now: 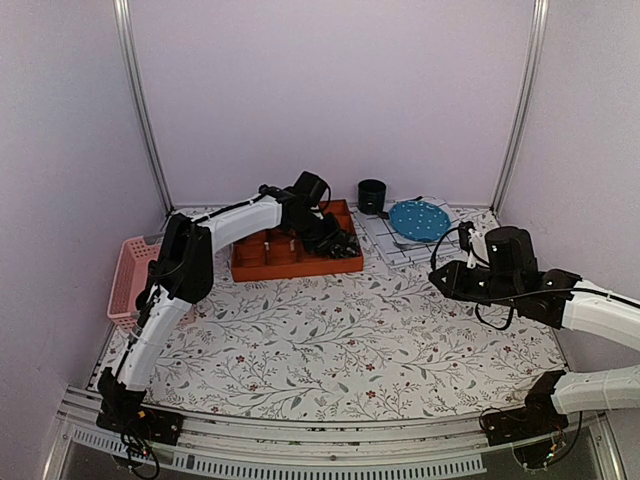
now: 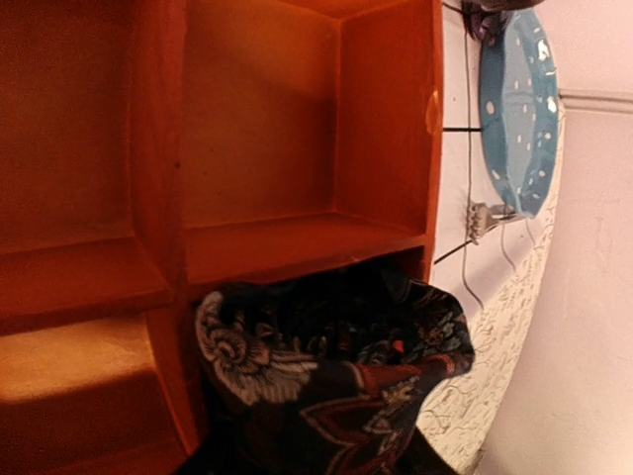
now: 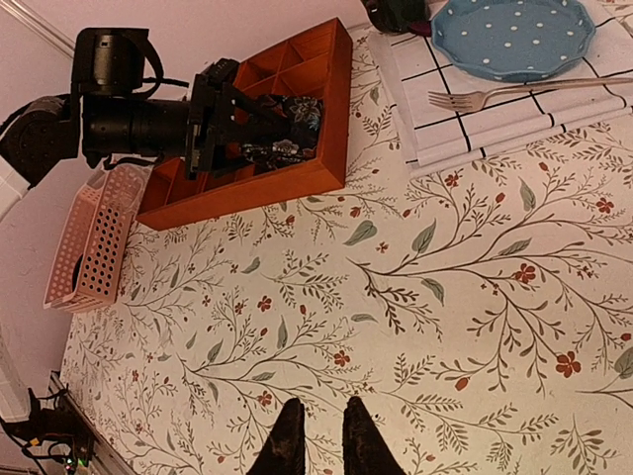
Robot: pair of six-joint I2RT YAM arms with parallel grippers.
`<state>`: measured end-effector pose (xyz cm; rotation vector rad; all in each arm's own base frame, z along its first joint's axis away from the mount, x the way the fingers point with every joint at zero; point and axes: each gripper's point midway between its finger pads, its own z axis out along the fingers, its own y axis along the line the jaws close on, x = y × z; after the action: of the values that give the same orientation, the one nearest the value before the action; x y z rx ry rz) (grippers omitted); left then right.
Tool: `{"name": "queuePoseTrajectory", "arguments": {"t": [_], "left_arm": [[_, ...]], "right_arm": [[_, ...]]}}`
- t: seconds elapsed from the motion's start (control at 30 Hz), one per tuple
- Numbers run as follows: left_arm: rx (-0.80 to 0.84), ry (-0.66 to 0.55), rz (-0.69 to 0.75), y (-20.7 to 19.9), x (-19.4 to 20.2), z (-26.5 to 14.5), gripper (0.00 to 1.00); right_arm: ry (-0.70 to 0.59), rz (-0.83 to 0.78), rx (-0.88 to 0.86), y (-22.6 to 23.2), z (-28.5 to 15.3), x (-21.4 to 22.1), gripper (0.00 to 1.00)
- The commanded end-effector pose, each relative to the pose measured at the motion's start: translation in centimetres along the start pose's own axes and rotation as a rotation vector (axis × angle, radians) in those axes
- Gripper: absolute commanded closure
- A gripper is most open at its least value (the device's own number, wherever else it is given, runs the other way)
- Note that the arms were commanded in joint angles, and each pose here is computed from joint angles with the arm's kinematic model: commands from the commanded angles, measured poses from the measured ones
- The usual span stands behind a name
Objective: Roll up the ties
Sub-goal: Place the tie in the storage box, then reset both arms
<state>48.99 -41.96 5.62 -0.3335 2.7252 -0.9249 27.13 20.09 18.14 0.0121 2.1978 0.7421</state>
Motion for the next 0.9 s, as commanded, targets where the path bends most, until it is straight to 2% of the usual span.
{"name": "queuePoseTrajectory", "arguments": {"t": [0.0, 0.1, 0.23, 0.33, 0.77, 0.87], "left_arm": [[-0.007, 0.007, 0.024, 0.0, 0.6, 0.3, 0.54], [0.008, -0.021, 0.043, -1.0, 0.0, -1.1, 0.37], [0.032, -0.043, 0.050, -1.9, -0.4, -2.9, 0.20], [0.039, -0.050, 0.059, -2.3, -0.4, -4.0, 0.01], [0.118, -0.117, 0.131, -5.2, -0.7, -9.7, 0.00], [0.155, -0.178, 0.177, -6.6, -1.0, -13.1, 0.00]], "right_arm": [[-0.021, -0.001, 0.007, -0.4, -0.7, -0.3, 0.86], [-0.025, -0.002, 0.004, -0.2, -0.7, -0.5, 0.86], [-0.030, -0.001, 0.001, -0.1, -0.8, -0.8, 0.86], [-0.035, -0.003, 0.001, 0.0, -0.8, -1.0, 0.86], [-0.057, -0.014, 0.002, 0.6, -0.9, -2.4, 0.85], [-0.078, -0.019, 0.018, 0.6, -1.0, -3.1, 0.79]]}}
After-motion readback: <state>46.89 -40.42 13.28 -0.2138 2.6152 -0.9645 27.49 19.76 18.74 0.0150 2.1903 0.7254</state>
